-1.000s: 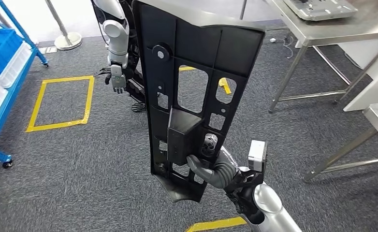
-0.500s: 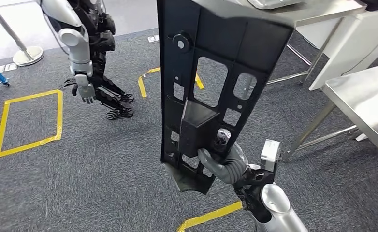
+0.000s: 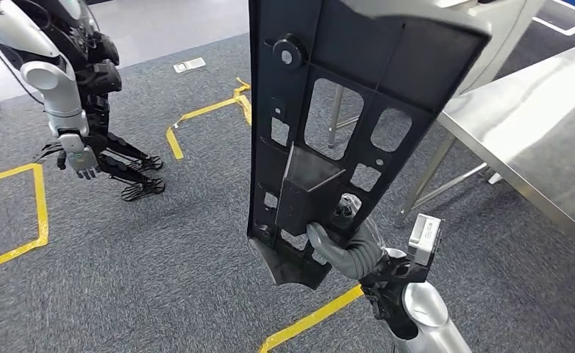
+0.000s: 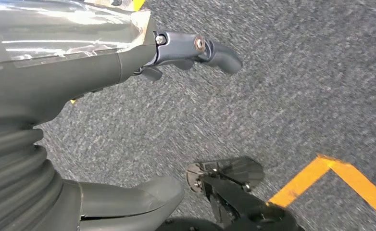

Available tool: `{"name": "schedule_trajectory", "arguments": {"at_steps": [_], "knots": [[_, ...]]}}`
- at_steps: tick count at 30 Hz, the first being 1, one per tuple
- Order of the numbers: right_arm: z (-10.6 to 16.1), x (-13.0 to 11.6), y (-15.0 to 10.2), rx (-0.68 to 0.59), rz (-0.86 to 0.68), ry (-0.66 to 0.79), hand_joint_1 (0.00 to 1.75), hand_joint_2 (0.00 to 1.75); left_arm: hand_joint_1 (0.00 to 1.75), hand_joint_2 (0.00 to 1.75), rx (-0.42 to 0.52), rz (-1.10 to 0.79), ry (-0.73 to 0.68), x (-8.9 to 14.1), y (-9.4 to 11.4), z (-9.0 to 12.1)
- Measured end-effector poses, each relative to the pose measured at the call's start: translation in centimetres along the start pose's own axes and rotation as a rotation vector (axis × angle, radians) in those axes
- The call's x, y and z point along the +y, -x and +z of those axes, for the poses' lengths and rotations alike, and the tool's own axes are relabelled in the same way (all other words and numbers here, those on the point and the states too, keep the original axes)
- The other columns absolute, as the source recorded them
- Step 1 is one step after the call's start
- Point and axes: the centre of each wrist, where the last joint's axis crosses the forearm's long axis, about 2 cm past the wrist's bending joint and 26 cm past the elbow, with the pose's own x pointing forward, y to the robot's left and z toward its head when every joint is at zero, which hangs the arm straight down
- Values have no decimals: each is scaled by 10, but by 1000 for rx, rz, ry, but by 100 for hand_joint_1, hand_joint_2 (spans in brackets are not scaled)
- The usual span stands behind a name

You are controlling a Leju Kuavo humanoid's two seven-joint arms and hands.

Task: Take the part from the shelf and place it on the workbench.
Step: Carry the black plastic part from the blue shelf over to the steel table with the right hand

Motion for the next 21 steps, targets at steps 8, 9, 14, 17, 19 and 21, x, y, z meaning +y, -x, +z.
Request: {"name": "schedule_trajectory", "arguments": {"at_steps": [8,9,14,17,19,21], "knots": [[3,2,1,8,1,9,175,175,0,175,1,-2,-8,-1,0,0],[3,2,1,9,1,9,175,175,0,175,1,-1,-8,-2,0,0],[3,2,1,8,2,12,175,175,0,175,-1,-3,-16,-3,-1,0],[3,2,0,6,5,15,175,175,0,175,-5,-4,-19,-3,-3,0],[2,2,0,3,7,15,175,175,0,175,-7,-4,-20,-3,-4,-1],[2,2,0,2,6,17,175,175,0,175,-4,-5,-19,-3,-3,0]]}}
